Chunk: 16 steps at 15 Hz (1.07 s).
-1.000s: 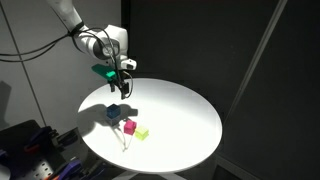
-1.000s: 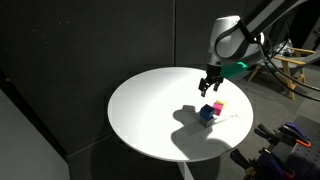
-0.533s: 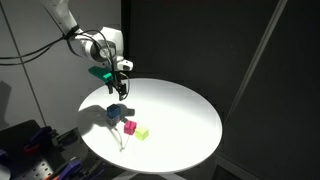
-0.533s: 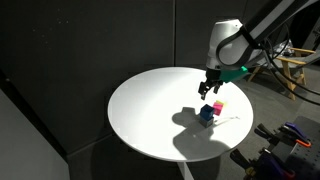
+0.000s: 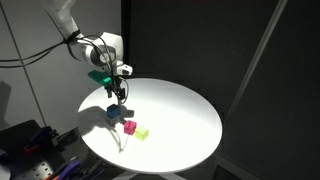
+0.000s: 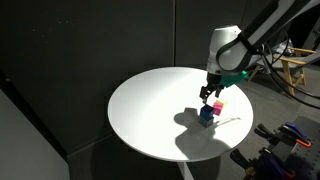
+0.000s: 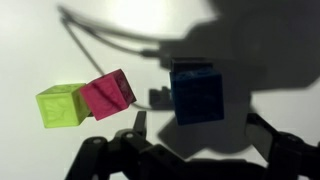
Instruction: Light the blue dice and put it between the pink and yellow dice
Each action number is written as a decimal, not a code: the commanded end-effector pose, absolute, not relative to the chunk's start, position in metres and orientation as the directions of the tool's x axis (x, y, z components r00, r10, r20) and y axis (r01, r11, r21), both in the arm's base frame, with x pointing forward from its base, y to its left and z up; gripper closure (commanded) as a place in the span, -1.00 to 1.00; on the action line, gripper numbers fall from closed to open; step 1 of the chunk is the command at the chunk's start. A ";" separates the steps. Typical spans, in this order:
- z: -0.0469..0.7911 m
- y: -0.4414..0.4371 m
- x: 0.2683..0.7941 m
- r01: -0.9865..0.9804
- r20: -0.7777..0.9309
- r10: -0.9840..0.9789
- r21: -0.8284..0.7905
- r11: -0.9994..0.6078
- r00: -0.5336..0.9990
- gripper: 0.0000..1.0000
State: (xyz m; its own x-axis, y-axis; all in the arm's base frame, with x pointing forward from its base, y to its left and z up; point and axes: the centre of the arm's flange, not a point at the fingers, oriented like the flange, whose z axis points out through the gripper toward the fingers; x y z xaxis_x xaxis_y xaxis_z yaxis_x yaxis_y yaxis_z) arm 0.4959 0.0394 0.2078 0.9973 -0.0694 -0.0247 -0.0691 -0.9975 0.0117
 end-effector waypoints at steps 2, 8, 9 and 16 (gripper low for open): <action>0.198 0.038 0.492 -0.054 0.006 -0.054 0.014 -0.998 0.998 -1.00; 0.188 0.036 0.487 -0.020 0.019 -0.020 0.010 -1.000 1.000 -1.00; 0.187 0.036 0.486 -0.015 0.018 -0.015 0.009 -1.000 1.000 -1.00; 0.178 0.037 0.482 0.012 0.011 0.012 0.013 -1.000 1.000 -1.00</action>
